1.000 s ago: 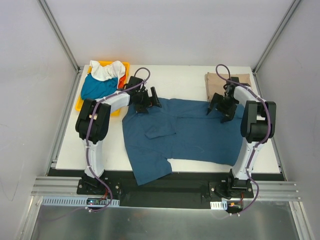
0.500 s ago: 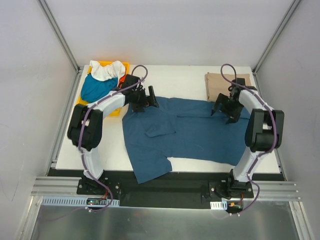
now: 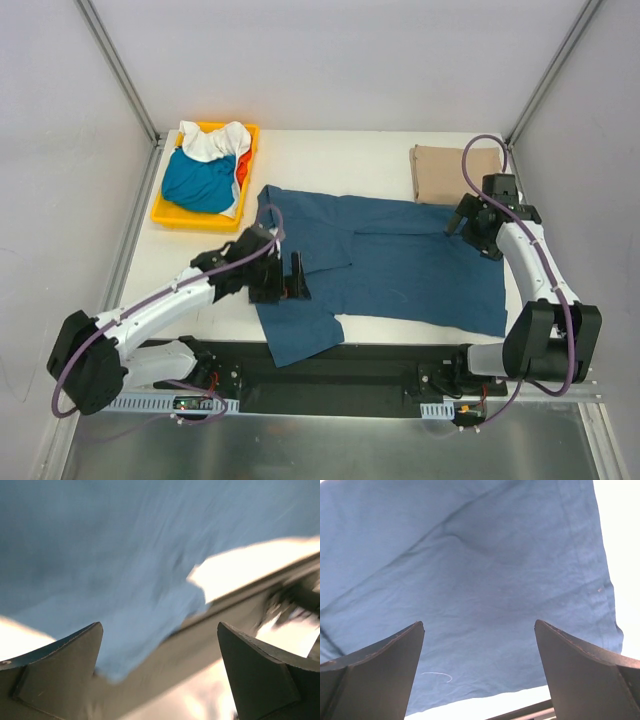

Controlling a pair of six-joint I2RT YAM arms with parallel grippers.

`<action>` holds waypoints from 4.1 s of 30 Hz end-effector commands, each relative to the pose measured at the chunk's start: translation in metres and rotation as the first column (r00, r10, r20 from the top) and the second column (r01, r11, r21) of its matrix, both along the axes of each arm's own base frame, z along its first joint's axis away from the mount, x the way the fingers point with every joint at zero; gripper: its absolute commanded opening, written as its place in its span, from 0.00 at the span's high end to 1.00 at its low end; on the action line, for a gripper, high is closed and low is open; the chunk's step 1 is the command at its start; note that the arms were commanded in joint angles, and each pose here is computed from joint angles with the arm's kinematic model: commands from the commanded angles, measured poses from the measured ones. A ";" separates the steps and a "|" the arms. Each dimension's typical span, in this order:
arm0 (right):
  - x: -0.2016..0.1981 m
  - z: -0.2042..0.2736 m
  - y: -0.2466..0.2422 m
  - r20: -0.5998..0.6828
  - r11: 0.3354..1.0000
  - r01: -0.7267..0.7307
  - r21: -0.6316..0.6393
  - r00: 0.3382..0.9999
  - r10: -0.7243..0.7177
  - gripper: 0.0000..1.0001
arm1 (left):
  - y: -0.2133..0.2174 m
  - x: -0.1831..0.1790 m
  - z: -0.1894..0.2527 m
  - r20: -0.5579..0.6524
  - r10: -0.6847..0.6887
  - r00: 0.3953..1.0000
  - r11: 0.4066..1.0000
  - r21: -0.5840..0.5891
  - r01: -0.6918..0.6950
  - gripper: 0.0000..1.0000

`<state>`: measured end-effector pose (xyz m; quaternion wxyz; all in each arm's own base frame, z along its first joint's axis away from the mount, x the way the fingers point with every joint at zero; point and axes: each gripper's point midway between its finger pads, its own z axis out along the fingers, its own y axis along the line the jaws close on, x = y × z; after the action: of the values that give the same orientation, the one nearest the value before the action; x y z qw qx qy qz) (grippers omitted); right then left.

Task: Fold and stack the t-shirts
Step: Fold the tshirt

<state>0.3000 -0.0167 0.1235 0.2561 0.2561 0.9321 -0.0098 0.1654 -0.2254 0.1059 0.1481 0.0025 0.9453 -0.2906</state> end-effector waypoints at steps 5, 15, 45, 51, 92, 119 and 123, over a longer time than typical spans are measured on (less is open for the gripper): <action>-0.001 0.001 -0.008 0.043 0.997 0.075 -0.002 0.996 -0.075 0.04 | 0.021 -0.128 -0.056 -0.404 0.045 0.914 0.995 0.104 -0.003 0.12; -0.015 -0.002 -0.017 0.051 0.993 0.117 0.000 0.992 -0.117 0.04 | 0.026 -0.141 -0.078 -0.439 0.052 0.897 0.973 0.225 0.054 0.42; -0.167 -0.082 0.001 -0.354 0.679 0.615 0.400 0.787 -0.505 0.03 | 0.010 -0.092 -0.051 -0.189 -0.016 0.982 0.979 0.196 0.053 1.00; -0.178 -0.074 -0.016 -0.356 0.708 0.636 0.308 0.767 -0.534 0.01 | 0.010 -0.084 -0.047 -0.183 -0.006 0.983 0.982 0.185 0.041 1.00; -0.154 -0.109 -0.086 -0.235 0.649 0.745 0.156 0.666 -0.708 0.67 | 0.011 -0.053 -0.030 -0.184 -0.074 0.980 0.991 0.095 0.093 1.00; -0.102 -0.051 -0.064 -0.101 0.815 0.481 0.323 0.874 -0.476 0.99 | -0.008 0.022 0.036 0.070 -0.054 0.996 0.999 0.009 0.054 1.00; -0.092 -0.040 -0.062 -0.110 0.846 0.436 0.306 0.899 -0.424 0.99 | -0.004 0.040 0.046 0.113 -0.029 0.993 1.000 0.009 0.028 1.00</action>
<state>0.1967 -0.0844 0.0659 0.1845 0.5316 0.8237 0.0697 0.1783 -0.2279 0.1301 0.1459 0.0215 0.9477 -0.2832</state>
